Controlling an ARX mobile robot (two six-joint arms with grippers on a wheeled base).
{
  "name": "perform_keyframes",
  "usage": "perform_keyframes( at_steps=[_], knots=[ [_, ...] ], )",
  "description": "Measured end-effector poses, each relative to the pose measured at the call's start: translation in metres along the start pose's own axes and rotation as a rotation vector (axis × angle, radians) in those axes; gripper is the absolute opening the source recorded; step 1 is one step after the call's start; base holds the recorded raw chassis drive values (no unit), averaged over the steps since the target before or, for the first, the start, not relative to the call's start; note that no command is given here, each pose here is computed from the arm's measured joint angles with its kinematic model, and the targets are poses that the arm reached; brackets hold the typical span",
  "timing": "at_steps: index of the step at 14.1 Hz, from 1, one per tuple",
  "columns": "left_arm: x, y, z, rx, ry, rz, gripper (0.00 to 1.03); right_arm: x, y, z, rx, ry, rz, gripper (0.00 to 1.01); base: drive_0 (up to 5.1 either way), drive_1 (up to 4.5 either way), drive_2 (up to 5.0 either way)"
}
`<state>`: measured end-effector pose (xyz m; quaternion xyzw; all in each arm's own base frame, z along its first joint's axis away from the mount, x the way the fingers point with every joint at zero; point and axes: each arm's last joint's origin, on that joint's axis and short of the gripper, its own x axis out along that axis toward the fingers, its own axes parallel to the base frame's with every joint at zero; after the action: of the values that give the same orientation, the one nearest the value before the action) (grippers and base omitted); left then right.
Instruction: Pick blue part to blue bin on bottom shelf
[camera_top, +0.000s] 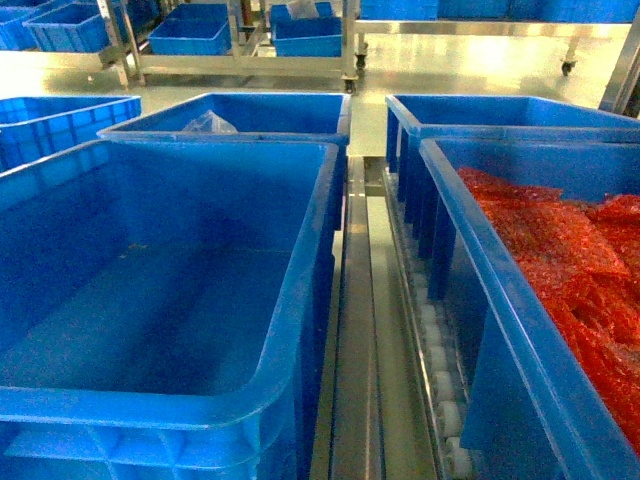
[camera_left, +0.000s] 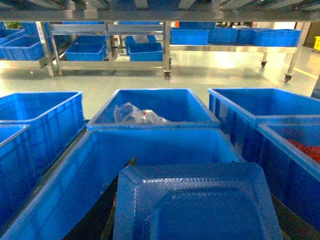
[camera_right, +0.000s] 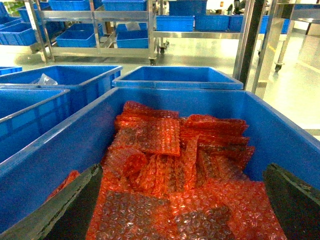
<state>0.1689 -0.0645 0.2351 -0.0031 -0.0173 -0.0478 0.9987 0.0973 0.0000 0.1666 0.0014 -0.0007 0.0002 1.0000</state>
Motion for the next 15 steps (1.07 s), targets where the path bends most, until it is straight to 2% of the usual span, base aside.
perform_keyframes(
  at_steps=[1,2,3,4,6,7,8,9,10,11,15],
  knots=[
    [0.038,-0.004,0.003,-0.009,0.023,-0.034,0.43,0.000,0.000,0.000,0.000,0.000,0.000,0.98,0.0,0.00,0.0],
    [0.071,-0.009,-0.016,-0.052,0.170,-0.098,0.53,0.000,0.000,0.000,0.000,0.000,0.000,0.98,0.0,0.00,0.0],
    [0.081,-0.012,-0.034,-0.068,0.251,-0.117,0.62,0.000,0.000,0.000,0.000,0.000,0.000,0.98,0.0,0.00,0.0],
    [0.082,-0.012,-0.050,-0.080,0.324,-0.121,0.76,0.000,0.000,0.000,0.000,0.000,0.000,0.98,0.0,0.00,0.0],
    [0.080,-0.012,-0.038,-0.106,0.265,-0.124,1.00,0.000,0.000,0.000,0.000,0.000,0.000,0.98,0.0,0.00,0.0],
    [0.081,-0.012,-0.037,-0.107,0.257,-0.117,0.97,0.000,0.000,0.000,0.000,0.000,0.000,0.98,0.0,0.00,0.0],
    [0.076,-0.007,-0.041,-0.066,0.115,0.007,0.84,0.000,0.000,0.000,0.000,-0.001,0.001,0.98,0.0,0.00,0.0],
    [0.065,0.001,-0.046,-0.043,0.077,0.057,0.74,0.000,0.000,0.000,0.000,0.001,0.000,0.98,0.0,0.00,0.0],
    [0.053,0.011,-0.049,-0.030,0.060,0.088,0.66,0.000,0.000,0.000,0.000,0.000,0.000,0.98,0.0,0.00,0.0],
    [0.042,0.022,-0.048,-0.020,0.039,0.113,0.53,0.000,0.000,0.000,0.000,0.000,0.000,0.98,0.0,0.00,0.0],
    [0.013,0.037,-0.057,-0.008,0.055,0.094,0.14,0.000,0.000,0.000,0.000,0.000,0.000,0.98,0.0,0.00,0.0]
  ],
)
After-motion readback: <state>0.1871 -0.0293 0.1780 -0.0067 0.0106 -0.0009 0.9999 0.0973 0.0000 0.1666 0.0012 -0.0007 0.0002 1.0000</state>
